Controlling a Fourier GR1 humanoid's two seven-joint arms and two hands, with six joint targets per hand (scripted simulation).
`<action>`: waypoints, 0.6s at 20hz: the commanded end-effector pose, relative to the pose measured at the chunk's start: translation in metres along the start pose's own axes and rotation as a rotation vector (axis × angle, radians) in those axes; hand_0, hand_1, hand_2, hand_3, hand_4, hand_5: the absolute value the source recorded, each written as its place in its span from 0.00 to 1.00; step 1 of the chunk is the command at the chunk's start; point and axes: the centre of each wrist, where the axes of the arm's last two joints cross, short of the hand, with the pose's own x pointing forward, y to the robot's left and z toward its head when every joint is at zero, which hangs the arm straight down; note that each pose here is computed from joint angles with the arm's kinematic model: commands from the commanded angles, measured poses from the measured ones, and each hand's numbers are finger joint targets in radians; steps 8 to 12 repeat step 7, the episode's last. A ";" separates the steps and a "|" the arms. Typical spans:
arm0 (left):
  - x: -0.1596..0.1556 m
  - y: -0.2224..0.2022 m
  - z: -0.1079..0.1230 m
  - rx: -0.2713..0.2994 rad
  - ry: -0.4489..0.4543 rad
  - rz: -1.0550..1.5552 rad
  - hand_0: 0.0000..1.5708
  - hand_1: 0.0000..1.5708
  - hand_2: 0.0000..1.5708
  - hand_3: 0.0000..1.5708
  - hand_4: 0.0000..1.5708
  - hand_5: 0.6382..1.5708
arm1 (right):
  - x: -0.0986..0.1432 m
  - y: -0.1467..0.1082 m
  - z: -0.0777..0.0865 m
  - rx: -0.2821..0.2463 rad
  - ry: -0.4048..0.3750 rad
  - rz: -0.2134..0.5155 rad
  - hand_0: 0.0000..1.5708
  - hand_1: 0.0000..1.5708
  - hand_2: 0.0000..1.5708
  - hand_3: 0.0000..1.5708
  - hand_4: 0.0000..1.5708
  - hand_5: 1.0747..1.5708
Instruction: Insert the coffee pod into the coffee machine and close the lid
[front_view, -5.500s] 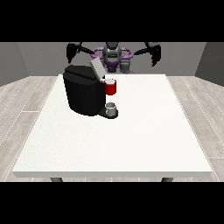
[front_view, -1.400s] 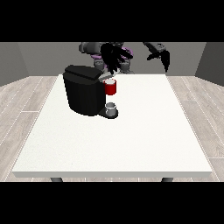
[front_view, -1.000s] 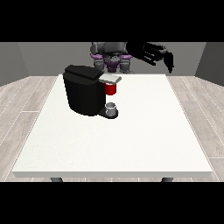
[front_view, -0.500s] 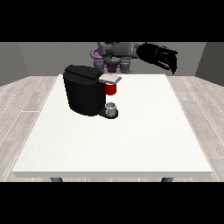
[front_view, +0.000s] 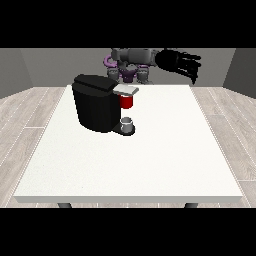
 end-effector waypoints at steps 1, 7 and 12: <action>-0.013 0.003 0.020 0.036 0.048 0.029 0.00 0.00 0.00 0.00 0.17 1.00 | -0.022 0.026 0.012 0.060 -0.030 -0.060 0.00 0.00 0.00 0.00 0.00 1.00; -0.047 0.020 0.059 0.098 0.186 0.074 0.00 0.00 0.00 0.00 0.17 1.00 | -0.052 0.085 0.046 0.187 0.015 -0.147 0.00 0.00 0.00 0.00 0.17 1.00; -0.047 0.020 0.059 0.098 0.186 0.074 0.00 0.00 0.00 0.00 0.17 1.00 | -0.052 0.085 0.046 0.187 0.015 -0.147 0.00 0.00 0.00 0.00 0.17 1.00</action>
